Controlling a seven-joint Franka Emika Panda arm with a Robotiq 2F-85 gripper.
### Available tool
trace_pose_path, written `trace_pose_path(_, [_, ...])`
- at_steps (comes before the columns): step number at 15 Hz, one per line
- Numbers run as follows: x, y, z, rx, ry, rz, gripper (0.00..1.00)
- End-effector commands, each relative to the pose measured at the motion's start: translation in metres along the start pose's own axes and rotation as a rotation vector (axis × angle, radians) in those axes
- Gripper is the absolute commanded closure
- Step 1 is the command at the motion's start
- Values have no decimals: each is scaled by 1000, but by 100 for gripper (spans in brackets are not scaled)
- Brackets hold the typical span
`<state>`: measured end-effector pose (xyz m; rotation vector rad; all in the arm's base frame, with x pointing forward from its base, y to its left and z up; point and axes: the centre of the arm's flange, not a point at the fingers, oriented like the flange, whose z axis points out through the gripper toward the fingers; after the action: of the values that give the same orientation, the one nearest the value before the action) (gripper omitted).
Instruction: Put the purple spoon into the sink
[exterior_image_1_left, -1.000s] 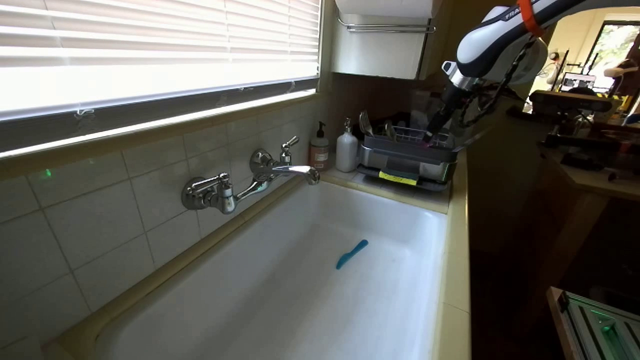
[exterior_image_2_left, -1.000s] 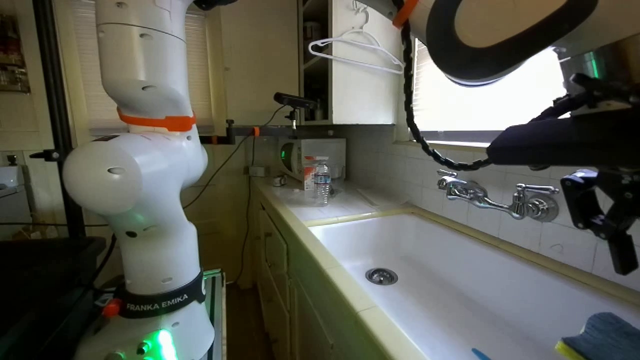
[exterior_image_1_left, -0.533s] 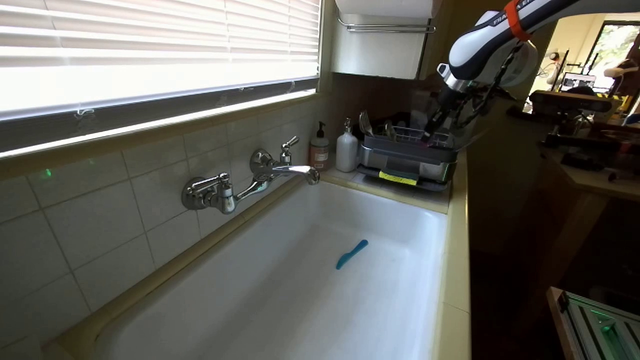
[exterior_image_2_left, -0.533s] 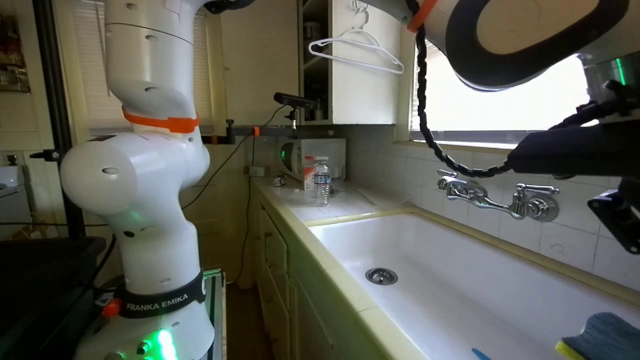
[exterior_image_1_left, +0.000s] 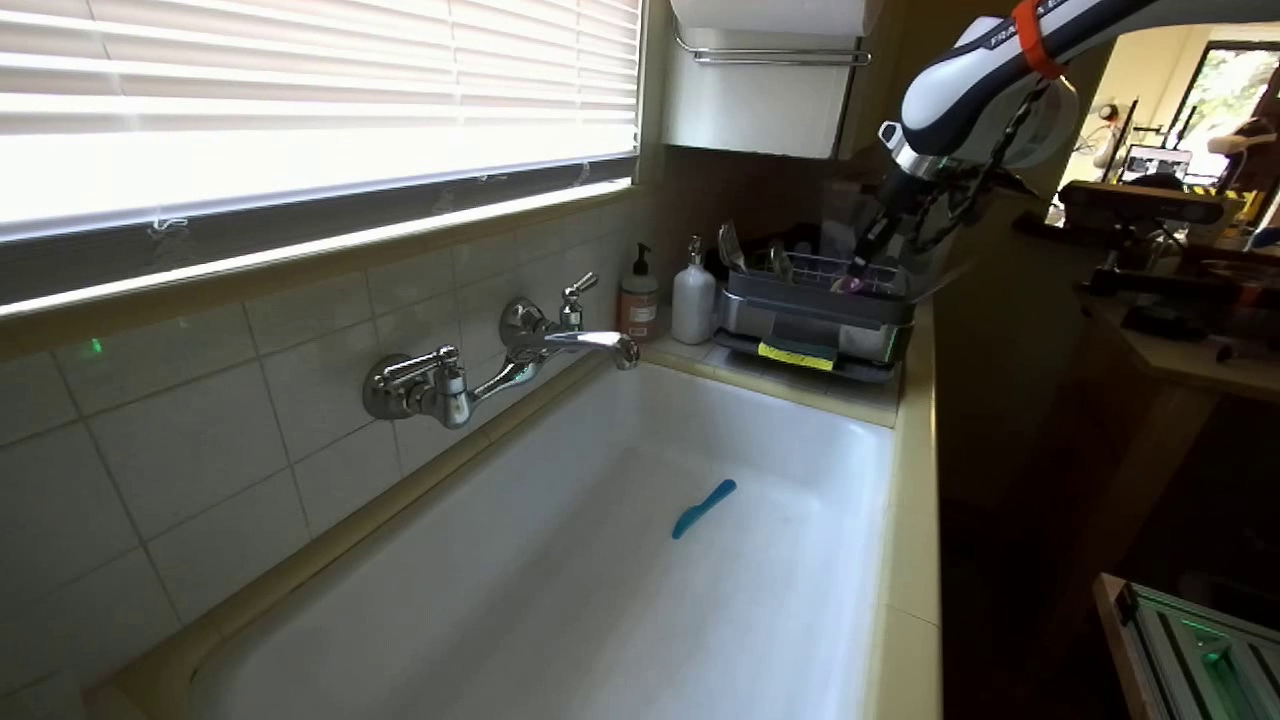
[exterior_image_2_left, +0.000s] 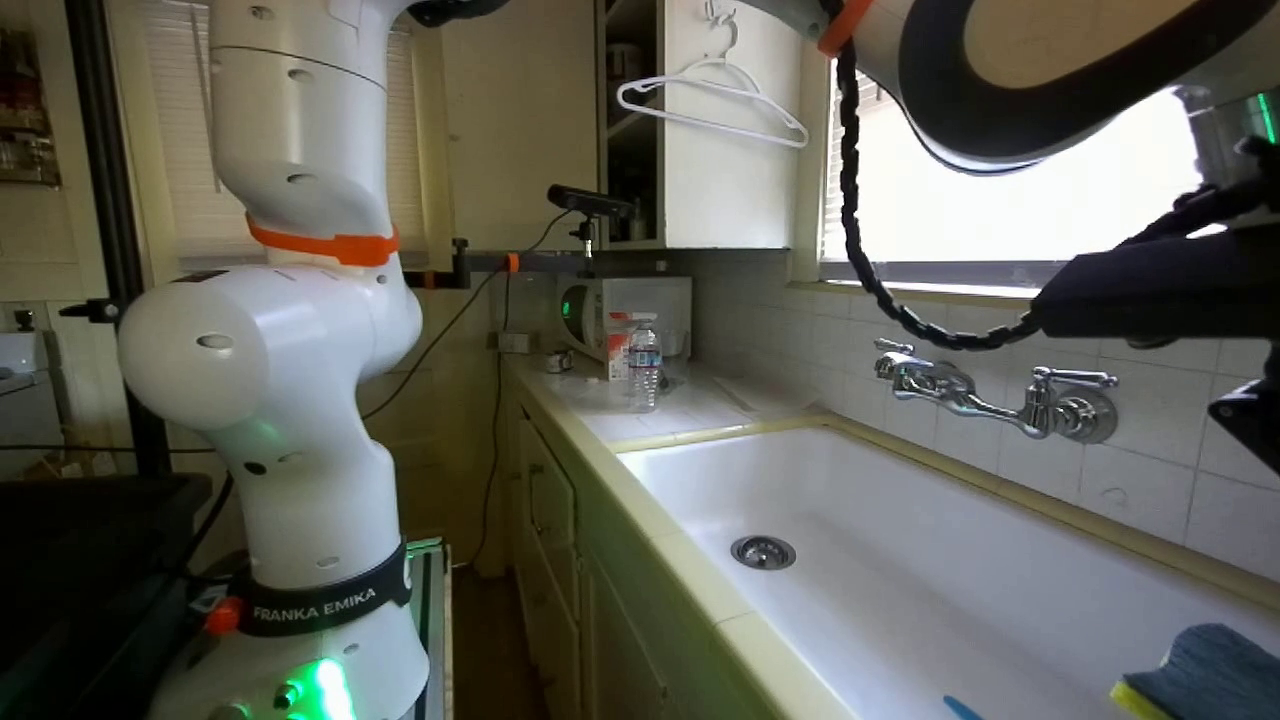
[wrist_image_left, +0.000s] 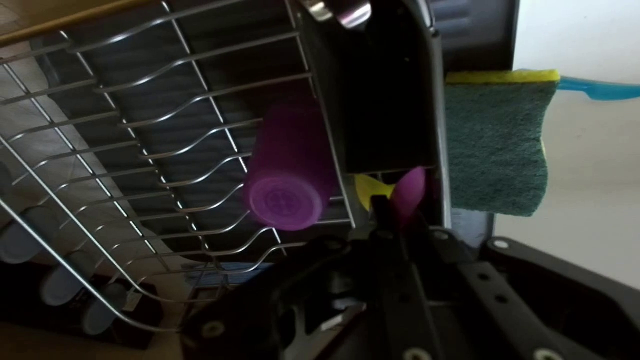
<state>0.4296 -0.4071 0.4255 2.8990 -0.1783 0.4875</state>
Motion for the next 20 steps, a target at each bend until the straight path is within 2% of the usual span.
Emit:
trace_pose_path(1, [-3,-2,-16,-15,4,-9,98])
trace_pose_path(5, [-3,-5,-38,-29,24,-32,98])
trace_pose_path(11, [-2,-15,-81,-50,98,-78,98])
trace_pose_path(16, [-6,-35,-113,-38,162,-130,98])
trace_pose_path(20, [-4,-58,-117,10,161,-202,98])
